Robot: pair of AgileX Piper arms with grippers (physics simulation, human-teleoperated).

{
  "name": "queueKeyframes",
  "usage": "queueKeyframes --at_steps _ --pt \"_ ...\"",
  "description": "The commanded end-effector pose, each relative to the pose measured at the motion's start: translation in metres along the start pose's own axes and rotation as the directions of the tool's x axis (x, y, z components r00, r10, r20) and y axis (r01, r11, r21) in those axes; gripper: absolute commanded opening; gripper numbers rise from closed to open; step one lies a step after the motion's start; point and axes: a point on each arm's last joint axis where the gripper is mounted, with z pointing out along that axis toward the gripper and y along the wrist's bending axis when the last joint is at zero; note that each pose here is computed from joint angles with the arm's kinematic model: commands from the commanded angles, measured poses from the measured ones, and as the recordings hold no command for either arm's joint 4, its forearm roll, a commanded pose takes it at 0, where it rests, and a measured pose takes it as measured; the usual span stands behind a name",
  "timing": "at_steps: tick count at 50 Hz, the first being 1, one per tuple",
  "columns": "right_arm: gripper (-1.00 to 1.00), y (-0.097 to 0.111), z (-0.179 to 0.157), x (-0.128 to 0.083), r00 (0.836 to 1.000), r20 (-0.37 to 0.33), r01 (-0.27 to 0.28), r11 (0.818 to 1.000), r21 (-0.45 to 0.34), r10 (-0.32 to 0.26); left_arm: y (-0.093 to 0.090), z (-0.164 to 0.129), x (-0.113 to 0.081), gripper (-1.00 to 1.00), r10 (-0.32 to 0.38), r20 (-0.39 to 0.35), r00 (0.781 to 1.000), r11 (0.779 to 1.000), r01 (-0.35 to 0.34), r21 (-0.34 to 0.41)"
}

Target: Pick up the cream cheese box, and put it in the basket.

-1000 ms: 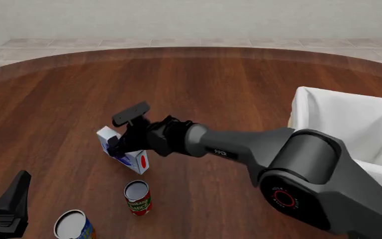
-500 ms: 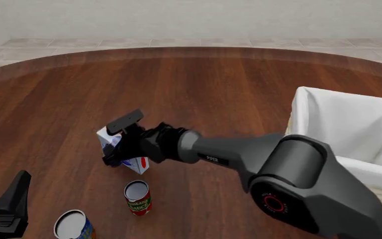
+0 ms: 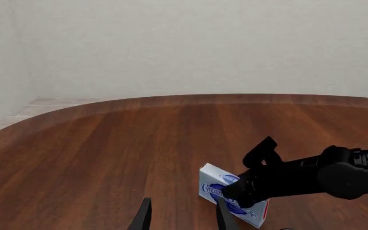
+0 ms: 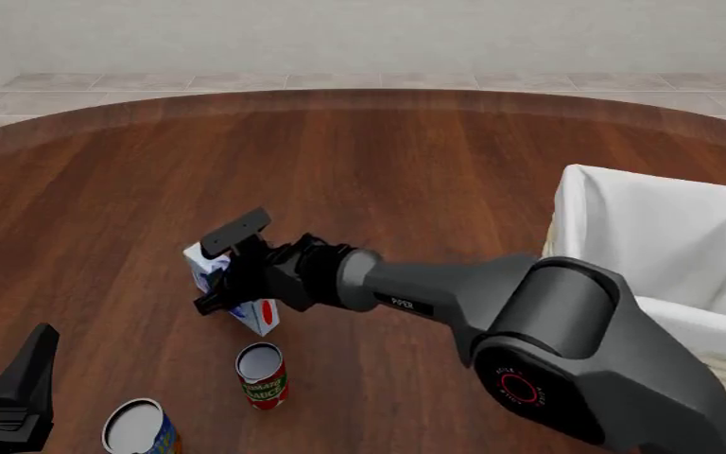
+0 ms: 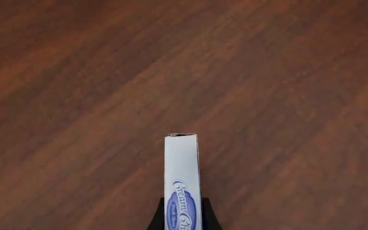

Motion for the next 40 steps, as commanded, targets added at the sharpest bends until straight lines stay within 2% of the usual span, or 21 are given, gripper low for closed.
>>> queueKeyframes --at_steps 1,40 --pt "-1.00 0.000 0.003 0.004 0.999 -0.010 -0.040 0.999 -0.005 0.040 0.000 0.000 0.000 1.00 0.000 0.000 1.000 1.000 0.000 0.000" --pt "-1.00 -0.009 -0.015 -0.017 0.999 0.018 -0.027 1.000 0.009 0.027 0.000 0.000 0.000 1.00 0.000 0.000 1.000 1.000 0.000 0.000"
